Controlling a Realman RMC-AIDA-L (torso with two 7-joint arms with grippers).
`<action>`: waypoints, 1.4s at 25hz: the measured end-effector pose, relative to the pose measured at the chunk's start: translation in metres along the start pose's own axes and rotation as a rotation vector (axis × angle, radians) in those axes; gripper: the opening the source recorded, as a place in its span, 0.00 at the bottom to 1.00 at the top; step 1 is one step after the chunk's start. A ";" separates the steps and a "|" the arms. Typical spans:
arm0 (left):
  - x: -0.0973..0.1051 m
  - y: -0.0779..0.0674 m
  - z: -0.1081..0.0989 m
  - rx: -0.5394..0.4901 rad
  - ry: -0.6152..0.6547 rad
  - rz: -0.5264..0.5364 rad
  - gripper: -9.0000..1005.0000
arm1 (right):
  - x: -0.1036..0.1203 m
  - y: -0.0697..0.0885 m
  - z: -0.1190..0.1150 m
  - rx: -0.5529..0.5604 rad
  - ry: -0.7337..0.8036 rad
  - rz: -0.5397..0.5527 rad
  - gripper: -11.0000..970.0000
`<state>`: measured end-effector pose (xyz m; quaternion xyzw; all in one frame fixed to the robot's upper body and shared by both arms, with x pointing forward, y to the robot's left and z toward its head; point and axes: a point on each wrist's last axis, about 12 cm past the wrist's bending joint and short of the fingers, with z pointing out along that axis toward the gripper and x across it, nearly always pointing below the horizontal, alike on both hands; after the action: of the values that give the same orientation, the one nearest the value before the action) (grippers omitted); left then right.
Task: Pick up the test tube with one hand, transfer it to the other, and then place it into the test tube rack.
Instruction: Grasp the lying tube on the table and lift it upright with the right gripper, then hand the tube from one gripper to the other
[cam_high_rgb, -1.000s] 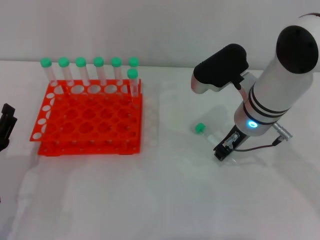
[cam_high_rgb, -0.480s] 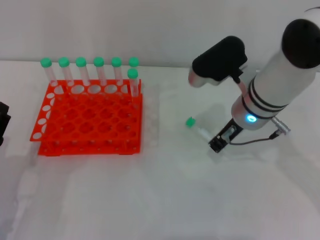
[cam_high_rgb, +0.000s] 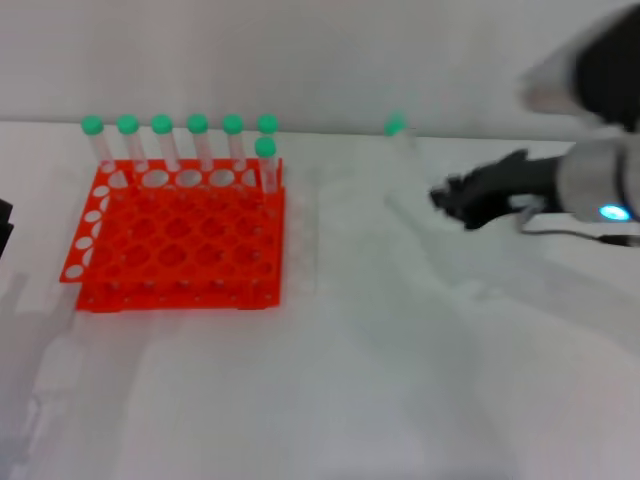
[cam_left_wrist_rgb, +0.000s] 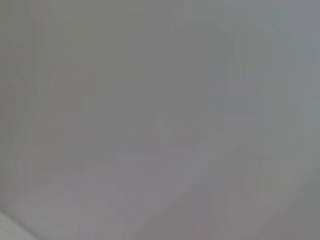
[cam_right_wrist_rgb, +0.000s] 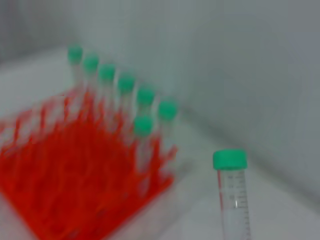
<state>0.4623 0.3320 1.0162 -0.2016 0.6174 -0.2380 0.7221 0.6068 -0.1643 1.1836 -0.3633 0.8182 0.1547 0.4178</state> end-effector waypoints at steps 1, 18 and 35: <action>-0.001 -0.002 0.000 0.018 -0.005 -0.005 0.87 | 0.009 -0.003 -0.009 0.021 -0.053 -0.002 0.19; -0.006 -0.036 0.023 0.376 0.078 0.000 0.87 | 0.182 -0.007 -0.037 0.029 -0.704 0.054 0.19; 0.035 -0.105 0.045 0.956 0.441 0.169 0.87 | 0.193 0.029 -0.018 -0.103 -0.689 -0.079 0.19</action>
<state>0.5014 0.2270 1.0571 0.2552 0.5912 -0.4708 0.6031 0.5006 -0.2445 1.0390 -0.3419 0.6056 0.2930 0.6562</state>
